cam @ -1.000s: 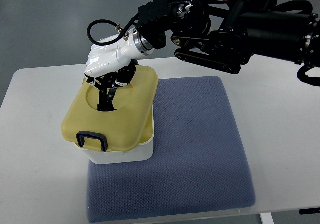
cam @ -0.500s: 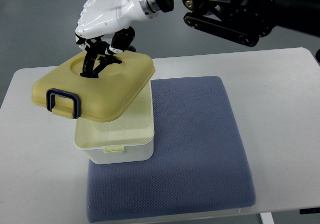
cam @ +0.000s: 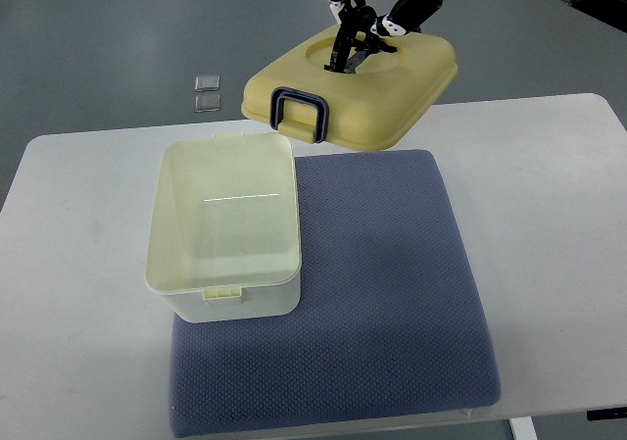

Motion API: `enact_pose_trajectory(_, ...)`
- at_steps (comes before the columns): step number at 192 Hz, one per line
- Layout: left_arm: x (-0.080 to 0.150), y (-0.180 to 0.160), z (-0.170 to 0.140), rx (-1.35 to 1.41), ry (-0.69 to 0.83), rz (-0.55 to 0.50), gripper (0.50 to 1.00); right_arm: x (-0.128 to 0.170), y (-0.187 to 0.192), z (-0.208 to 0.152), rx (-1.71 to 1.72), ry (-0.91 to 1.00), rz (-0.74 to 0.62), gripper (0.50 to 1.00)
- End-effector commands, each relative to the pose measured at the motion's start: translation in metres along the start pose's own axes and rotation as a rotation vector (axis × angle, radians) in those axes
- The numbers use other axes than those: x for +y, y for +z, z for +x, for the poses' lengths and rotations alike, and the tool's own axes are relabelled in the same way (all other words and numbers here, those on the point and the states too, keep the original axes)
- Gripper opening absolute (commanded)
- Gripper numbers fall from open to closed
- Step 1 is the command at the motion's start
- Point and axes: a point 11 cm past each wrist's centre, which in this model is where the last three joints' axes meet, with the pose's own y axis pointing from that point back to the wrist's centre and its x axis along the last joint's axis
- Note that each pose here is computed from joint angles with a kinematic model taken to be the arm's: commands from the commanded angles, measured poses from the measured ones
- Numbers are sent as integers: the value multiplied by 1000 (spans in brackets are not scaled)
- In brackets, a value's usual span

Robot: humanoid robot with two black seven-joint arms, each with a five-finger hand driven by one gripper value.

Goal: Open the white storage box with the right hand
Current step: 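Lift the yellow lid off the white box with the right hand, then carry the lid beside the box and lower it onto the cushion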

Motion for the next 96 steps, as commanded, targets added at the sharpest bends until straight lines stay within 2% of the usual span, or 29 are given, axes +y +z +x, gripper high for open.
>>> enact_pose_trajectory(1, 0, 0, 0, 0, 1, 0, 1000, 19, 15, -26, -12, -18, -50, 500)
enact_pose_trajectory(37, 0, 0, 0, 1, 0, 0, 1000, 34, 21, -83, 29, -65, -74, 500)
enact_pose_trajectory(96, 0, 0, 0, 0, 0, 0, 1000, 39, -1, -172, 71, -97, -17, 500)
